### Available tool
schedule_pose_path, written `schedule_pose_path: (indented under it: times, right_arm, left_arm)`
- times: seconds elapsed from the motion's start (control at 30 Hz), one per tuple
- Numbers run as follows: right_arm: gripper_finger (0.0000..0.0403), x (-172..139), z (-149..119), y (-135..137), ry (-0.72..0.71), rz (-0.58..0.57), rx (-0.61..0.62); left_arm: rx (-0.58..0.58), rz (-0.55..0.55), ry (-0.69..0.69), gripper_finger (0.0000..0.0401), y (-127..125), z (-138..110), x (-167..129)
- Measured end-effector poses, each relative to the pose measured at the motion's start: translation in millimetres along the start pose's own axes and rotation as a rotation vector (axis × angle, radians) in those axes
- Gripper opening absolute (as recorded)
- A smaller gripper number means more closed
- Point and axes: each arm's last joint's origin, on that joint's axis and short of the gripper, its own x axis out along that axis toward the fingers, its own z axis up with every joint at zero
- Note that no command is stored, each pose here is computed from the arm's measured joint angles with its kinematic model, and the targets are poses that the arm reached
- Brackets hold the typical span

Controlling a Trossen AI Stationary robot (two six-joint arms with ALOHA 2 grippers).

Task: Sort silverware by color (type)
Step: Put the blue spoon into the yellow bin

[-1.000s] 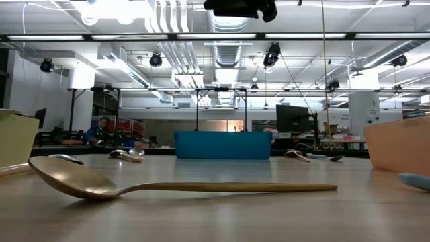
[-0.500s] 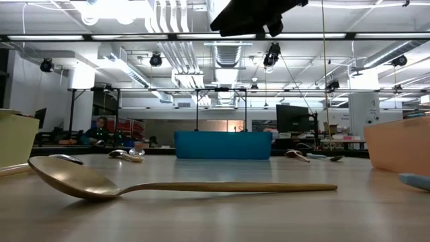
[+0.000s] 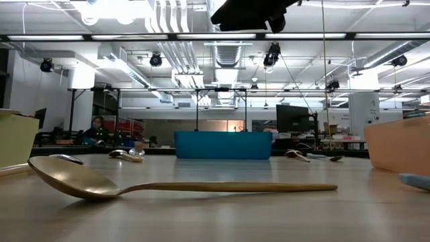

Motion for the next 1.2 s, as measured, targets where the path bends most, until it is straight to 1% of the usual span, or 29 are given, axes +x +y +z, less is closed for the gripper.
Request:
schedule_pose_path:
  times: [0.23,0.33,0.47,0.7,0.77,1.07,1.2]
  right_arm:
    - [0.0166,-1.9,-0.2,2.6,-0.001,0.009,0.007]
    - [0.0164,-2.2,-0.4,3.0,0.0,0.01,0.012]
    - [0.0162,-2.2,-0.4,3.0,0.0,0.009,0.012]
    - [0.016,-2.2,-0.4,3.0,0.001,0.009,0.019]
    - [0.0159,-2.2,-0.4,3.0,0.001,0.009,0.018]
    - [0.0159,-2.3,-0.7,3.1,0.003,0.01,0.016]
    - [0.0157,-3.6,-1.2,4.8,0.006,0.015,0.012]
  left_arm:
    - [0.015,0.034,-0.01,0.0143,-3.9,-5.9,7.2]
    - [0.003,0.047,-0.013,0.0132,-5.8,-8.9,10.6]
    - [-0.013,0.063,0.003,0.0102,-6.5,-11.1,12.6]
    - [-0.032,0.068,0.024,0.0029,-5.7,-10.8,11.6]
    - [-0.042,0.07,0.023,0.0014,-5.2,-10.4,11.3]
    - [-0.097,0.042,0.034,0.0012,0.4,-2.4,1.9]
    - [-0.108,0.021,0.005,0.0012,1.1,8.2,-12.8]
